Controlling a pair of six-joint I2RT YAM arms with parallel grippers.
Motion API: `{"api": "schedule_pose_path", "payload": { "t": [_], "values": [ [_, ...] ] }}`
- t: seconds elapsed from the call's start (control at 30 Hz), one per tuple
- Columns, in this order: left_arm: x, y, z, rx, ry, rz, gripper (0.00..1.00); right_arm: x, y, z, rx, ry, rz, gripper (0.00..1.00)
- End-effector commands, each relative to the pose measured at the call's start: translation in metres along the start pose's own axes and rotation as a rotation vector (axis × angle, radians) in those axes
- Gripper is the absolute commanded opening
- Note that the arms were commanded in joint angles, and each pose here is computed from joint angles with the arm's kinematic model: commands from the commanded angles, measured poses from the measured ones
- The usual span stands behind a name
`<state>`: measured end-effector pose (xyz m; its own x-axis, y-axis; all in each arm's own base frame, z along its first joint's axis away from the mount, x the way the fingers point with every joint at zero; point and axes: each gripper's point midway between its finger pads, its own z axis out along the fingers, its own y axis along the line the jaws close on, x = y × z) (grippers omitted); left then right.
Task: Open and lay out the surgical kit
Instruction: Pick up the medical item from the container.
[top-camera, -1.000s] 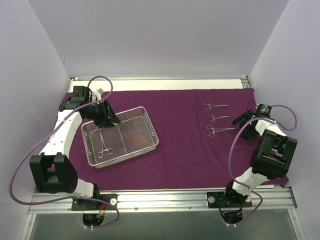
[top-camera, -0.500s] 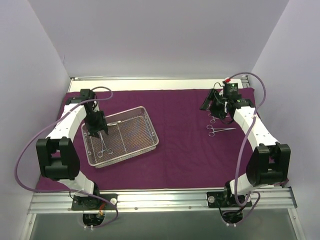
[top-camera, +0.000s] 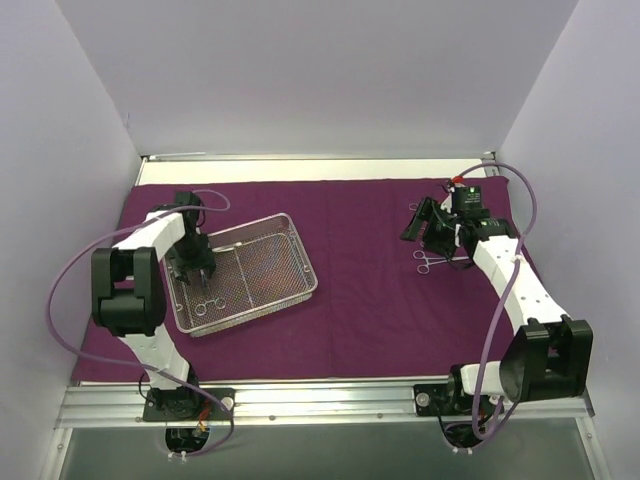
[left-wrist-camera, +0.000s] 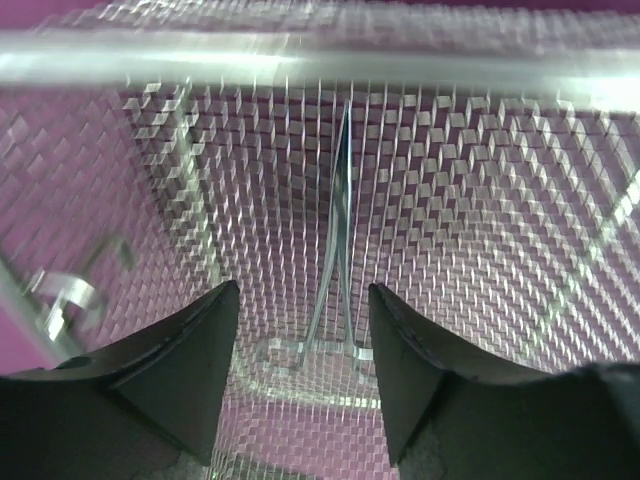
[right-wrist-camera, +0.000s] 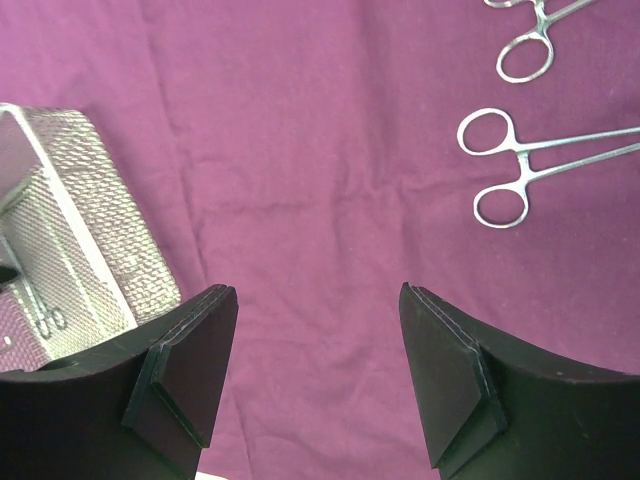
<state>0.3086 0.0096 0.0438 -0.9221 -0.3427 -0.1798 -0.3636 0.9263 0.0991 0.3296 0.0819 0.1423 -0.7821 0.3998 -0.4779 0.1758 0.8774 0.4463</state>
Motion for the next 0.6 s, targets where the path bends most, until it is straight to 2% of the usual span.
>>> {"api": "schedule_pose_path", "payload": {
  "t": [0.0,0.1,0.23,0.33,0.37,0.4,0.57],
  "values": [
    [-0.022,-0.008,0.014,-0.006,-0.052,-0.039,0.62,-0.002,0.009,-0.014,-0.043,-0.033,-0.031,0.66],
    [-0.025,-0.013,0.026,-0.012,-0.043,-0.049,0.61,-0.005,0.011,-0.018,-0.050,-0.046,-0.038,0.66],
    [-0.015,-0.015,0.047,-0.041,0.036,-0.048,0.57,-0.007,0.013,-0.020,-0.056,-0.058,-0.036,0.66],
    [-0.015,-0.018,0.051,-0.024,0.039,-0.061,0.46,-0.014,0.016,-0.023,-0.058,-0.075,-0.045,0.66],
    [-0.014,-0.019,0.052,-0.019,0.045,-0.058,0.36,-0.016,0.017,-0.024,-0.055,-0.077,-0.047,0.66],
    [-0.013,-0.020,0.052,-0.011,0.050,-0.060,0.32,-0.021,0.020,-0.028,-0.058,-0.090,-0.051,0.66],
    [-0.016,-0.025,0.055,0.022,0.065,-0.036,0.13,-0.035,0.024,-0.034,-0.047,-0.118,-0.071,0.66]
  ]
}}
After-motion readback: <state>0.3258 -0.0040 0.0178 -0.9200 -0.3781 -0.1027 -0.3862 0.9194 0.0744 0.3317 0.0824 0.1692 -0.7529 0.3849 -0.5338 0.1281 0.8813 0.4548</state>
